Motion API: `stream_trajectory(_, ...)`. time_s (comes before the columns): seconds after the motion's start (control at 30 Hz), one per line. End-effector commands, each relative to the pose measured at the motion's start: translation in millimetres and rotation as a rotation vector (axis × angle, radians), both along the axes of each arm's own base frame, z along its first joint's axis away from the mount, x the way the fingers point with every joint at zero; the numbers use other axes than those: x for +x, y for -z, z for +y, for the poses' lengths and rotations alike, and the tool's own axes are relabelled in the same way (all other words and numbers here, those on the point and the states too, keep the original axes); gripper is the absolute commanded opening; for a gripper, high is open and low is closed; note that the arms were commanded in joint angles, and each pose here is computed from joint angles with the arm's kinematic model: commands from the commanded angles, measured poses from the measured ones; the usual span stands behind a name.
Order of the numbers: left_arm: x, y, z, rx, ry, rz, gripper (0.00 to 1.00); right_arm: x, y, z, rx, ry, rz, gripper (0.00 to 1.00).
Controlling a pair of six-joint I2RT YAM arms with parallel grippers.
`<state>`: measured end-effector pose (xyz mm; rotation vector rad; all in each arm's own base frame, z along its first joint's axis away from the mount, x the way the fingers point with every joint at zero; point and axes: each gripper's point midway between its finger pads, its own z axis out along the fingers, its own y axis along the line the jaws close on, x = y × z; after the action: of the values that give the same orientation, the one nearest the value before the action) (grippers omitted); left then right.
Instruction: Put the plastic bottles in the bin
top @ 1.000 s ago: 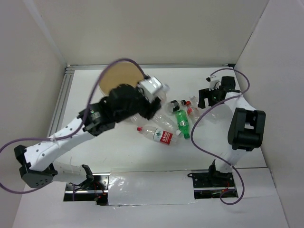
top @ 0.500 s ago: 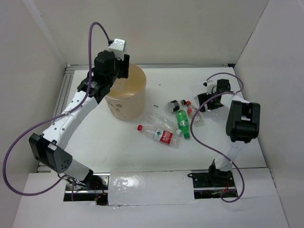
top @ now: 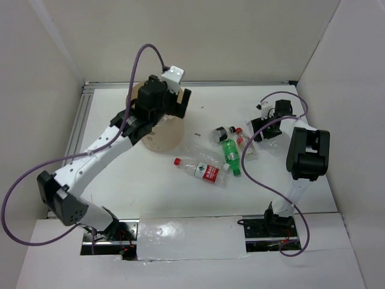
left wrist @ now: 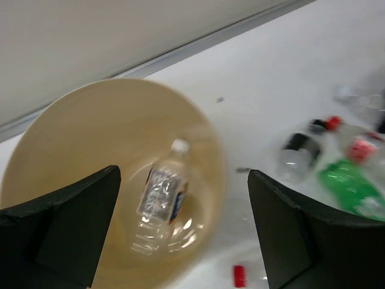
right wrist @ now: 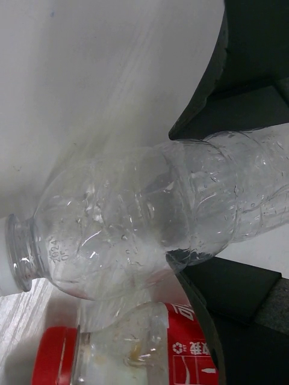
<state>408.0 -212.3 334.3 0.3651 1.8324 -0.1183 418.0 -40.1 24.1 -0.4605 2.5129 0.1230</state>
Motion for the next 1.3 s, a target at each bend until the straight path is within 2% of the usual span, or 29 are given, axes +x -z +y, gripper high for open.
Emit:
stream_trajectory(0.0, -67.5, -69.8, -15.6, -0.096, 0.106, -0.139, 1.00, 15.8, -31.5, -2.2, 0.019, -0.031, -0.065, 0.44)
stream_trajectory(0.07, -104.5, -59.9, -34.3, -0.158, 0.177, -0.078, 1.00, 30.7, -80.0, 2.1, 0.024, -0.065, -0.189, 0.42)
stream_trajectory(0.1, -118.0, -53.0, -39.1, -0.247, 0.172, -0.022, 1.00, 42.5, -111.5, 3.9, 0.028, -0.081, -0.260, 0.40)
stream_trajectory(0.13, -130.0, -24.5, -42.6, -0.267, 0.171, 0.053, 1.00, 49.0, -134.6, 14.4, 0.040, -0.114, -0.310, 0.40)
stream_trajectory(0.17, -147.9, -22.3, -41.4, -0.340, 0.178, 0.081, 0.98, 50.9, -162.5, 31.4, 0.080, -0.171, -0.365, 0.39)
stream_trajectory(0.2, -159.6, -7.9, -47.0, -0.462, 0.165, 0.178, 0.98, 55.8, -184.5, 44.0, 0.097, -0.213, -0.416, 0.37)
stream_trajectory(0.23, -171.2, 36.5, -48.2, -0.460, 0.147, 0.279, 0.97, 62.1, -217.7, 66.4, 0.123, -0.266, -0.485, 0.37)
stream_trajectory(0.3, -186.0, 64.6, -47.3, -0.620, 0.073, 0.408, 0.97, 64.2, -267.7, 105.5, 0.205, -0.372, -0.622, 0.32)
stream_trajectory(0.33, -188.9, 80.2, -46.7, -0.661, 0.040, 0.446, 0.97, 64.6, -286.4, 121.7, 0.233, -0.409, -0.675, 0.30)
stream_trajectory(0.37, -194.8, 114.1, -42.1, -0.674, -0.016, 0.512, 0.97, 61.3, -304.0, 154.8, 0.279, -0.483, -0.721, 0.28)
stream_trajectory(0.4, -199.3, 119.0, -43.5, -0.779, -0.060, 0.564, 0.97, 62.1, -325.0, 174.4, 0.302, -0.525, -0.790, 0.28)
stream_trajectory(0.43, -199.1, 129.5, -42.1, -0.820, -0.087, 0.590, 0.97, 61.7, -347.8, 193.3, 0.320, -0.570, -0.843, 0.27)
stream_trajectory(0.47, -199.7, 150.2, -42.7, -0.853, -0.107, 0.620, 0.97, 54.1, -358.6, 227.2, 0.360, -0.640, -0.863, 0.24)
stream_trajectory(0.53, -203.3, 157.5, -47.3, -0.953, -0.126, 0.683, 0.98, 53.7, -384.4, 263.8, 0.440, -0.710, -0.919, 0.25)
stream_trajectory(0.7, -197.4, 172.0, -48.2, -1.033, -0.217, 0.728, 0.99, 31.8, -412.6, 360.6, 0.584, -0.862, -0.963, 0.29)
stream_trajectory(0.73, -195.2, 171.6, -48.4, -1.054, -0.222, 0.720, 0.99, 36.1, -400.7, 375.6, 0.602, -0.874, -0.934, 0.29)
stream_trajectory(0.77, -193.0, 172.9, -48.5, -1.085, -0.256, 0.730, 0.99, 23.4, -411.4, 395.7, 0.633, -0.921, -0.945, 0.31)
stream_trajectory(0.93, -188.5, 183.2, -51.8, -1.156, -0.308, 0.756, 0.99, 25.2, -389.2, 441.5, 0.743, -0.933, -0.864, 0.38)
stream_trajectory(1.03, -185.9, 195.5, -53.9, -1.164, -0.382, 0.782, 0.99, 17.6, -374.6, 469.5, 0.780, -0.964, -0.834, 0.49)
stream_trajectory(1.07, -184.6, 196.5, -56.1, -1.163, -0.393, 0.778, 0.99, 17.5, -369.5, 474.6, 0.780, -0.960, -0.825, 0.55)
stream_trajectory(1.1, -182.0, 207.5, -55.8, -1.161, -0.439, 0.788, 0.99, 19.7, -365.3, 476.1, 0.779, -0.958, -0.812, 0.80)
stream_trajectory(1.13, -177.5, 203.0, -61.1, -1.177, -0.426, 0.782, 0.99, 13.3, -369.9, 481.4, 0.780, -0.975, -0.819, 0.96)
stream_trajectory(1.17, -176.2, 207.1, -62.8, -1.177, -0.437, 0.787, 0.99, 13.1, -368.1, 481.4, 0.779, -0.973, -0.810, 1.00)
stream_trajectory(1.27, -170.1, 214.3, -78.4, -1.161, -0.473, 0.827, 0.99, 15.2, -381.7, 466.3, 0.772, -0.942, -0.817, 1.00)
